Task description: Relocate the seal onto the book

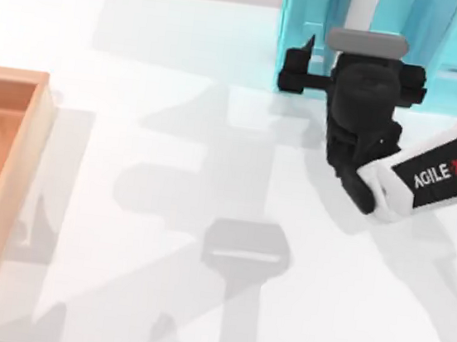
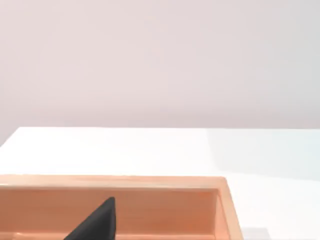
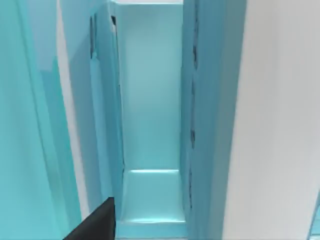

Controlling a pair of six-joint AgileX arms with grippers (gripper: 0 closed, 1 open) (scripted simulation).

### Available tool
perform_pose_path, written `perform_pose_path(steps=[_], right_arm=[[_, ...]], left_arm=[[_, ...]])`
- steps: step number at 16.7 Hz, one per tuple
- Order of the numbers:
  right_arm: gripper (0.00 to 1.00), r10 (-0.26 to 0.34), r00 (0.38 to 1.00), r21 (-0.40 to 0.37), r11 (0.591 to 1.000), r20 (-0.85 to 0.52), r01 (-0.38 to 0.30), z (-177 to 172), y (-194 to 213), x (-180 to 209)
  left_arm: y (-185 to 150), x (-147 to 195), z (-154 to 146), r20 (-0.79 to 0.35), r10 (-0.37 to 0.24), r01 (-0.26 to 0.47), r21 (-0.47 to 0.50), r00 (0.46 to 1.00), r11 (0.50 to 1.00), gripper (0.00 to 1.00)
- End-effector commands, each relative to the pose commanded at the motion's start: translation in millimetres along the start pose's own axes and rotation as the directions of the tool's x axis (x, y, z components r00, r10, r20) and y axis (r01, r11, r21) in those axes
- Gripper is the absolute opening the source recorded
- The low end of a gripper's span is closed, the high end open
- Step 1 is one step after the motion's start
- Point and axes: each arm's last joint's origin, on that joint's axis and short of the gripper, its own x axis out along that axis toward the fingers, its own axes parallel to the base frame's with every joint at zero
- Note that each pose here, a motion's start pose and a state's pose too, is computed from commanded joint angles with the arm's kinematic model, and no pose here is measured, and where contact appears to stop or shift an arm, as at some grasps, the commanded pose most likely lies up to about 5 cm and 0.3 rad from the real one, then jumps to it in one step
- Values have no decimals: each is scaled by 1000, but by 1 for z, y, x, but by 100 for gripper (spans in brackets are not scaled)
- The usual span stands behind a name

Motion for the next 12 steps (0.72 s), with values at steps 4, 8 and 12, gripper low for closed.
perform_pose_path(steps=[4, 8, 12], right_arm=[[100, 0, 1000, 0, 1000, 1, 0, 1, -1, 40], [100, 0, 1000, 0, 1000, 0, 0, 1, -4, 56], [92, 0, 1000, 0, 1000, 0, 0, 1, -4, 56]], left_arm=[[0, 0, 0, 0, 0, 0, 0, 1000, 1000, 100], [0, 0, 0, 0, 0, 0, 0, 1000, 1000, 100], [0, 0, 0, 0, 0, 0, 0, 1000, 1000, 100]])
